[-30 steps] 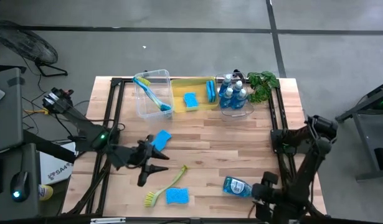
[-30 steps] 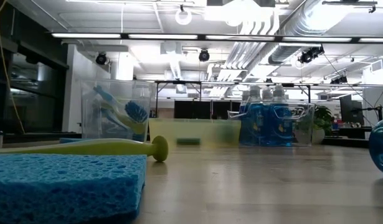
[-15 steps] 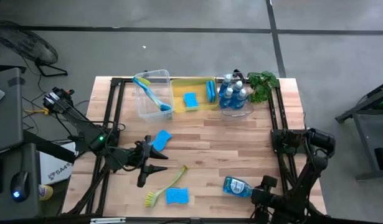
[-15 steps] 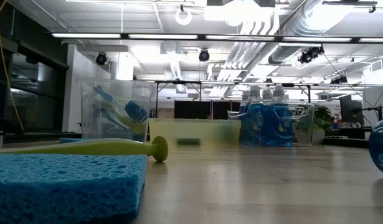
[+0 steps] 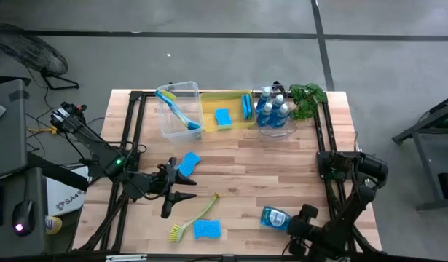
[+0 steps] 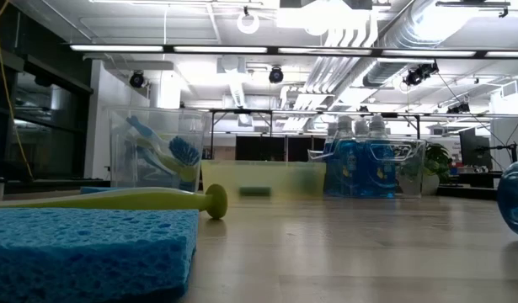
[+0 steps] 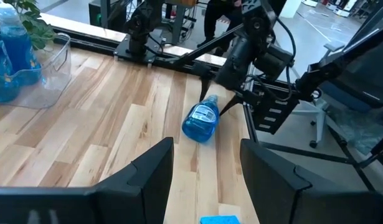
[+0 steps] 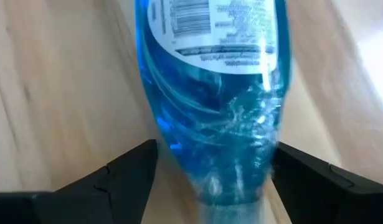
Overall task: Pick & Place Kitchen Sink Supplies
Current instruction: Put the blue dishwasher liquid into the transparent bin
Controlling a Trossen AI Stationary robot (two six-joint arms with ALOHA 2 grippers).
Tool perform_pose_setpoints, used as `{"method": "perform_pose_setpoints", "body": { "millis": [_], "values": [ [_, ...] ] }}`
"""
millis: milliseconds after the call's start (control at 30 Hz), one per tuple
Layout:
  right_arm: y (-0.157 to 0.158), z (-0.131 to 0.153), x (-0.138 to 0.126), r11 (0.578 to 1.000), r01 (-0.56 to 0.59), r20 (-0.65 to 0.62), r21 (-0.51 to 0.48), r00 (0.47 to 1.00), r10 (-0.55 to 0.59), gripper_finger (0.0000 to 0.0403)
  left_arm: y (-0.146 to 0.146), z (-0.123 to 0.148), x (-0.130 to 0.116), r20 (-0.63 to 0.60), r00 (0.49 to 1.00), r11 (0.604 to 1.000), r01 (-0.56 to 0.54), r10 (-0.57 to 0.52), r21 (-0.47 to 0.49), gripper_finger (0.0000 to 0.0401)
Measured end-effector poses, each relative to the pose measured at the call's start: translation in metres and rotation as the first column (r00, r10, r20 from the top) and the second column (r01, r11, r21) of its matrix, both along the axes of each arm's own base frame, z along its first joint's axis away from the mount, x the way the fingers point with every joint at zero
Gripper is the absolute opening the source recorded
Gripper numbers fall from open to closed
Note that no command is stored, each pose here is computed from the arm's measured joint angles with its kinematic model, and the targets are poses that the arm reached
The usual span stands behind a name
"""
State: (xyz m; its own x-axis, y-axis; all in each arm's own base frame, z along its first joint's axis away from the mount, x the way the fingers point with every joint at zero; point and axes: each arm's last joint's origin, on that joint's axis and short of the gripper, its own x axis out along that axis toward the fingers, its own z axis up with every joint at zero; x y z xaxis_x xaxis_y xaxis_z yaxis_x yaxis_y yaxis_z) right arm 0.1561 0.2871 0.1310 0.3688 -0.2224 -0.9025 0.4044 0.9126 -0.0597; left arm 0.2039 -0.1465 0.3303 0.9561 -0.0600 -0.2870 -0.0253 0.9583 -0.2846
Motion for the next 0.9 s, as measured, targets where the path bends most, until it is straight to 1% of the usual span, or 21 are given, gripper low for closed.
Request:
{"method": "perform_pose_setpoints", "body": {
  "millis": [67, 167, 300, 533, 900],
  "values": [
    [-0.002, -0.006, 0.001, 0.998, 0.009, -0.008, 0.059, 1.0, -0.009, 0.029, 0.0, 0.0, 0.0, 0.0, 1.0, 1.0, 0.0, 0.0, 0.0, 0.0182],
    [-0.006, -0.016, -0.001, 0.993, 0.029, -0.004, 0.115, 1.0, -0.029, 0.0287, 0.0, 0.0, 0.0, 0.0, 1.0, 1.0, -0.001, 0.001, -0.001, 0.0182],
    [-0.009, -0.014, -0.002, 0.991, 0.053, 0.01, 0.123, 0.998, -0.054, 0.0264, 0.0, 0.0, 0.0, -0.002, 1.0, 1.0, -0.006, 0.006, -0.014, 0.0182],
    [-0.013, -0.004, -0.003, 0.994, 0.01, -0.03, 0.104, 1.0, -0.007, 0.0205, 0.0, 0.0, 0.0, -0.006, 1.0, 1.0, -0.008, 0.008, -0.017, 0.0182],
    [-0.012, -0.002, -0.002, 0.99, 0.022, -0.029, 0.142, 0.999, -0.018, 0.0131, 0.0, 0.0, 0.0, -0.006, 1.0, 1.0, -0.008, 0.008, -0.017, 0.0182]
  ]
}}
